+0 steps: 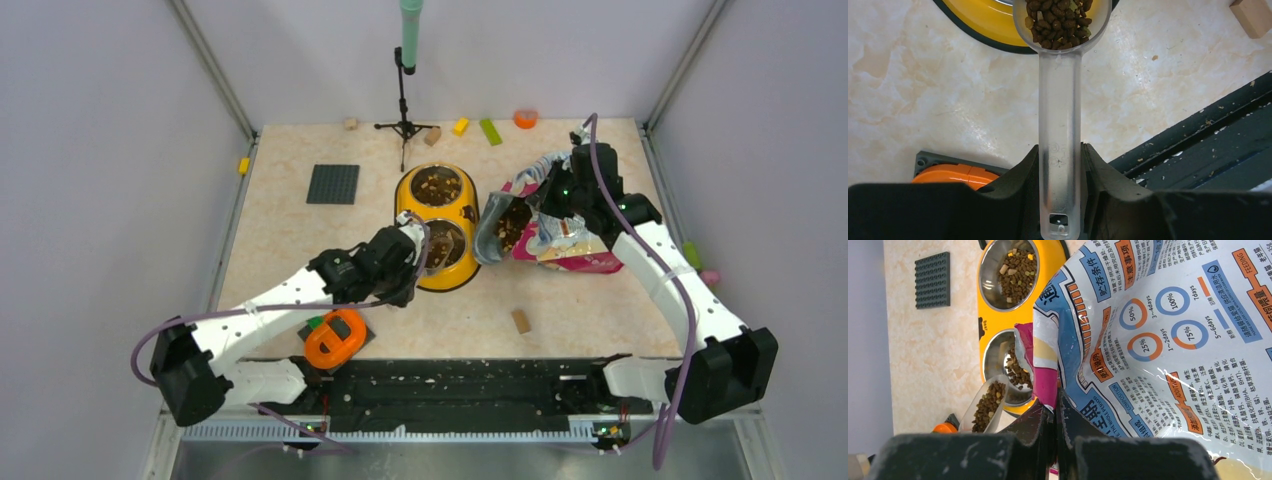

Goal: Serve the pet food

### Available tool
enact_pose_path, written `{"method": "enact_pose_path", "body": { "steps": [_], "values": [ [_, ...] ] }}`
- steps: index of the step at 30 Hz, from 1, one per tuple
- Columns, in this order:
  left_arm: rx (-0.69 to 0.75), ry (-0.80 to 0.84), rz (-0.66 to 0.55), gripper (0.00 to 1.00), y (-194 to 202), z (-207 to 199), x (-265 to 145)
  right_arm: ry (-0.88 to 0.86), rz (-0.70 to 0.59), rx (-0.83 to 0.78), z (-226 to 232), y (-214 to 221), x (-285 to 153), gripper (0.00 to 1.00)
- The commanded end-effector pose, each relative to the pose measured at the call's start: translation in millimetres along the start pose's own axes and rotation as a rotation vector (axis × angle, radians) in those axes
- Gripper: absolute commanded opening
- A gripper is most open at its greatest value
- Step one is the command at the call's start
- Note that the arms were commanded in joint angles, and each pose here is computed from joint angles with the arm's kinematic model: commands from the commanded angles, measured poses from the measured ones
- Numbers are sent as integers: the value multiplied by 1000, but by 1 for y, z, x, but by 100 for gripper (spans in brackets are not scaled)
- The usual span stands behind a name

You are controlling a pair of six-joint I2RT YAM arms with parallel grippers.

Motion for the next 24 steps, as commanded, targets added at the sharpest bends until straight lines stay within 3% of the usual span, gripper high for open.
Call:
{"method": "enact_pose_path", "body": {
  "steps": [1, 8, 17, 24],
  "values": [
    [-133, 58, 72, 0, -24, -11, -3, -137, -180, -3, 29, -45, -16, 0],
    [-239, 96, 255, 0, -49, -16, -2, -125, -180, -13, 26, -42, -23, 0],
    [-544, 202, 461, 0, -73, 5, -4, -115, -185, -1, 22, -34, -33, 0],
    [-706, 348, 496, 0, -86, 5, -6, -102, -187, 4, 19, -32, -36, 0]
  ]
}}
Point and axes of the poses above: each gripper's point midway between its finger pads, its own x axis out along the fingers, its own z axis along the line the jaws close on, y = z × x, the point moved 7 cm from there along -x, back along the fingers, and after that the axes turned 6 degrees about -x, right-handed, at the moved point
